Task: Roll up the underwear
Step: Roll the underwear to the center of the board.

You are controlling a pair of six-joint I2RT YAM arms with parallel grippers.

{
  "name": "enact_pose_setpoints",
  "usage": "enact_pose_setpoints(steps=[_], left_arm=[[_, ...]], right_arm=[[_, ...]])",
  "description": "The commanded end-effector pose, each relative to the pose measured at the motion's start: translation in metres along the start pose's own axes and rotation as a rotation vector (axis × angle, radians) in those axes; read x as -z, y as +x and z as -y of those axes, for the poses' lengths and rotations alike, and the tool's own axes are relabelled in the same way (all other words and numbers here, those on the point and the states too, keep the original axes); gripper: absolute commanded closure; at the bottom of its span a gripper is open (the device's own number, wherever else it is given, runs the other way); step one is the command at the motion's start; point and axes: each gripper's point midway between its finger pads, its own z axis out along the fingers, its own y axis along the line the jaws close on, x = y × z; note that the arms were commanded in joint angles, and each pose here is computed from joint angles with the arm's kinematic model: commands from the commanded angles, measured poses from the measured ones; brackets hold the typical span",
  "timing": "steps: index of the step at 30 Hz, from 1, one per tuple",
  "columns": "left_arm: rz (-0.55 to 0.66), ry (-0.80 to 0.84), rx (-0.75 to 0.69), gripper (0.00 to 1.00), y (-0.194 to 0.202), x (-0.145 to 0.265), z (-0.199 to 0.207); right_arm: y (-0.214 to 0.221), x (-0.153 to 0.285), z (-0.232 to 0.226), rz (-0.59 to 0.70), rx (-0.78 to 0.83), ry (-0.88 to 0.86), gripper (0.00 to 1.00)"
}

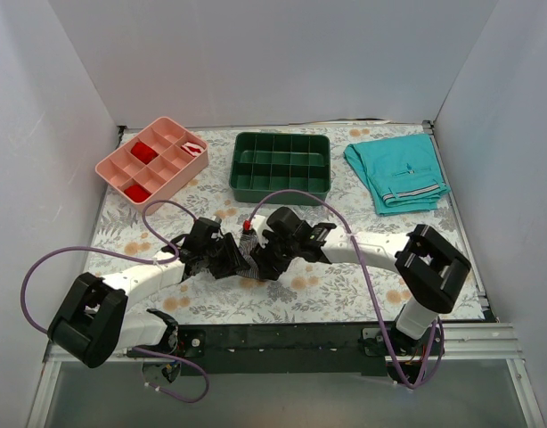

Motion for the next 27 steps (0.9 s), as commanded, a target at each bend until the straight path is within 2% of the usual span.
enact_pose_setpoints(steps=[1, 12, 15, 17, 18, 21, 24, 27], left_arm=[[-0.009, -0.176, -0.013, 0.57, 0.009, -0.003, -0.043], [-0.011, -0.174, -0.016, 0.57, 0.01, -0.002, -0.043], [-0.012, -0.175, -0.016, 0.57, 0.011, -0.002, -0.044], [-0.011, -0.176, -0.017, 0.57, 0.011, -0.002, -0.044], [-0.01, -0.175, -0.018, 0.57, 0.011, -0.002, -0.044], [-0.009, -0.177, -0.022, 0.57, 0.009, -0.001, -0.043], [0.006, -0.193, -0.031, 0.57, 0.004, 0.0, -0.043], [0.012, -0.203, -0.03, 0.57, 0.0, 0.0, -0.041]], right_arm=[[-0.02, -0.002, 0.004, 0.035, 0.054, 0.03, 0.43], [-0.006, -0.021, 0.016, -0.028, 0.092, 0.062, 0.44], [-0.002, -0.023, 0.013, -0.034, 0.093, 0.046, 0.47], [-0.001, -0.024, 0.01, -0.039, 0.091, 0.028, 0.59], [0.0, -0.024, 0.007, -0.04, 0.083, 0.011, 0.71], [0.003, -0.025, 0.002, -0.041, 0.074, -0.016, 0.89], [0.004, -0.024, -0.007, -0.034, 0.05, -0.064, 0.98], [0.003, -0.023, -0.021, -0.022, -0.002, -0.133, 0.99]])
